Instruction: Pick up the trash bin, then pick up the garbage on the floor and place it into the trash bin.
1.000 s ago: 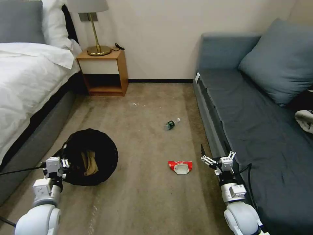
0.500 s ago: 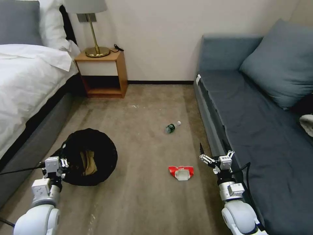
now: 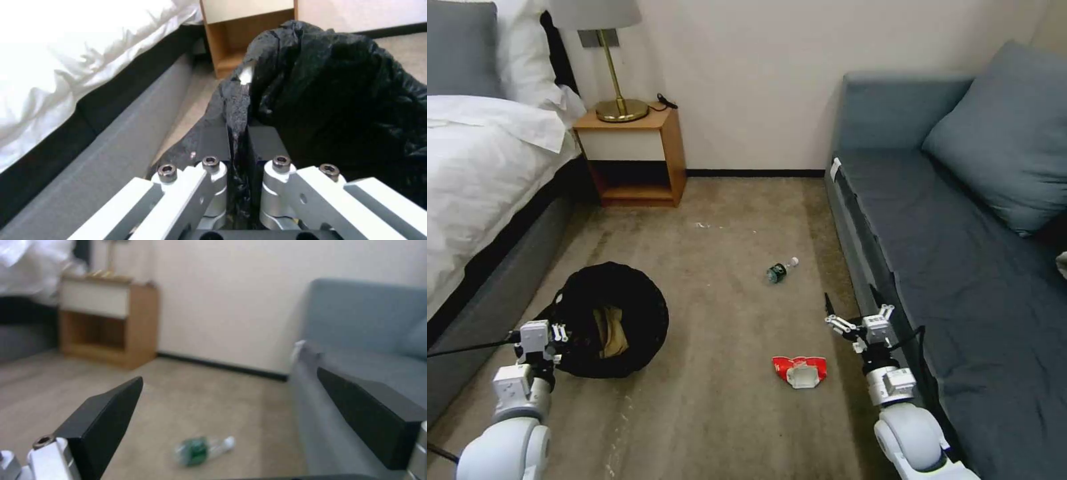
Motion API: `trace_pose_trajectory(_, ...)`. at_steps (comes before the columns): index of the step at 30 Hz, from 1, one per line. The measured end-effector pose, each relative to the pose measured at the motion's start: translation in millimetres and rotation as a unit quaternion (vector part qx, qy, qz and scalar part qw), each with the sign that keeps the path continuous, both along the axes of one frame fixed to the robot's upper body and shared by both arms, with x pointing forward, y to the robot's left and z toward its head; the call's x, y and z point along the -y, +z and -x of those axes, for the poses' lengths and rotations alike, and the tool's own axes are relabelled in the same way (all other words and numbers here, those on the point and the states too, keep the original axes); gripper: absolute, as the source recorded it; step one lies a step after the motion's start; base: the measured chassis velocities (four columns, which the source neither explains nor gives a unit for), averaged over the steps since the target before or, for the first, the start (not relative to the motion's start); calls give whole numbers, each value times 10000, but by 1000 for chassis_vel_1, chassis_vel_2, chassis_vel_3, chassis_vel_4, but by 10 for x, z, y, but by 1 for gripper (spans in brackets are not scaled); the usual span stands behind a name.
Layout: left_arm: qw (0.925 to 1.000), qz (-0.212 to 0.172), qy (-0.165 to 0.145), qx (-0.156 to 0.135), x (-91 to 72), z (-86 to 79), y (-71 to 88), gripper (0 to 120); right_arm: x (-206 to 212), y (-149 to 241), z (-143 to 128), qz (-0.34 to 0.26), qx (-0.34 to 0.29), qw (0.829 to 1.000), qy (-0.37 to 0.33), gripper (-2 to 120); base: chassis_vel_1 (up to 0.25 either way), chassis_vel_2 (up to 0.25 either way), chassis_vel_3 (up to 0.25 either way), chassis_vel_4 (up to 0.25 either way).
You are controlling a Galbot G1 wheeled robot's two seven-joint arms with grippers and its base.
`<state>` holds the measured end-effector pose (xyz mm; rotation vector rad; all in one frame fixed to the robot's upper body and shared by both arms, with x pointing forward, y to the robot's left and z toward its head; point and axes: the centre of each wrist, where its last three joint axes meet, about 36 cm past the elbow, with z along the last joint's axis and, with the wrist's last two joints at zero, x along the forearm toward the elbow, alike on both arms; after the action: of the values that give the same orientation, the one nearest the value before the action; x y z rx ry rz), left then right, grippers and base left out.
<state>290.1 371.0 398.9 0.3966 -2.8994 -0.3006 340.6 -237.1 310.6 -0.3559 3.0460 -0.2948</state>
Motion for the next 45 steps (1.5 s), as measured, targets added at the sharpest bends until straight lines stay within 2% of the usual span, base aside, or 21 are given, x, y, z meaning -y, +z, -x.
trace_pose_trajectory(3, 10000, -19, 11, 8, -11, 8, 13, 6, 13, 86, -48, 354, -627, 9950, 691, 100, 0, 0, 0, 0)
trace_pose_trajectory(5, 10000, -22, 10, 11, -11, 10, 17, 6, 36, 103, -67, 456, -852, 9913, 898, 100, 0, 0, 0, 0)
trace_pose_trajectory(7, 10000, -24, 9, 7, -9, 19, 19, 6, 166, 149, -151, 771, -1731, 9700, 1524, 100, 0, 0, 0, 0)
trace_pose_trajectory(9, 10000, -23, 9, 9, -7, 20, 21, 6, 201, 153, -177, 844, -1922, 9639, 1638, 100, 0, 0, 0, 0)
trace_pose_trajectory(10, 10000, -16, 11, 9, 0, 26, 21, 6, 316, 160, -269, 1101, -2417, 9425, 2029, 100, 0, 0, 0, 0)
trace_pose_trajectory(12, 10000, -4, 15, 0, 9, 33, 14, 6, 501, 150, -464, 1632, -2846, 9082, 2598, 100, 0, 0, 0, 0)
trace_pose_trajectory(13, 10000, -1, 16, -4, 12, 36, 11, 6, 548, 123, -518, 1776, -2935, 8992, 2714, 100, 0, 0, 0, 0)
trace_pose_trajectory(14, 10000, -1, 16, -4, 12, 36, 11, 6, 548, 123, -518, 1776, -2935, 8992, 2714, 100, 0, 0, 0, 0)
trace_pose_trajectory(17, 10000, 4, 13, 3, 25, 42, 16, 6, 590, -60, -656, 2114, -3164, 8810, 2810, 100, 0, 0, 0, 0)
trace_pose_trajectory(25, 10000, -4, 12, 27, 28, 39, 32, 6, 439, -388, -713, 2049, -3373, 8773, 2732, 100, 0, 0, 0, 0)
trace_pose_trajectory(29, 10000, 4, 14, 24, 37, 40, 27, 6, 398, -489, -742, 2091, -3390, 8769, 2691, 93, 0, 0, 0, 0)
trace_pose_trajectory(32, 10000, 8, 7, 17, 49, 39, 21, 6, 409, -536, -754, 2157, -3407, 8756, 2659, 80, 0, 0, 0, 0)
trace_pose_trajectory(33, 10000, 8, 7, 17, 49, 39, 21, 6, 409, -536, -754, 2157, -3407, 8756, 2659, 80, 0, 0, 0, 0)
trace_pose_trajectory(34, 10000, 5, 7, 16, 49, 38, 22, 6, 428, -564, -752, 2208, -3421, 8741, 2647, 71, 0, 0, 0, 0)
trace_pose_trajectory(35, 10000, 5, 7, 16, 49, 38, 22, 6, 430, -569, -751, 2213, -3423, 8740, 2646, 70, 0, 0, 0, 0)
trace_pose_trajectory(37, 10000, -2, 4, 15, 45, 36, 24, 6, 434, -592, -753, 2209, -3423, 8745, 2632, 59, 0, 0, 0, 0)
trace_pose_trajectory(38, 10000, -2, 4, 15, 45, 36, 24, 6, 434, -592, -753, 2209, -3423, 8745, 2632, 59, 0, 0, 0, 0)
trace_pose_trajectory(41, 10000, -10, 6, 13, 40, 37, 26, 6, 437, -640, -761, 2223, -3419, 8759, 2577, 47, 0, 0, 0, 0)
trace_pose_trajectory(42, 10000, -10, 6, 13, 40, 37, 26, 6, 437, -640, -761, 2223, -3419, 8759, 2577, 47, 0, 0, 0, 0)
trace_pose_trajectory(45, 10000, -11, 14, 0, 35, 43, 20, 6, 443, -711, -763, 2226, -3459, 8768, 2488, 32, 0, 0, 0, 0)
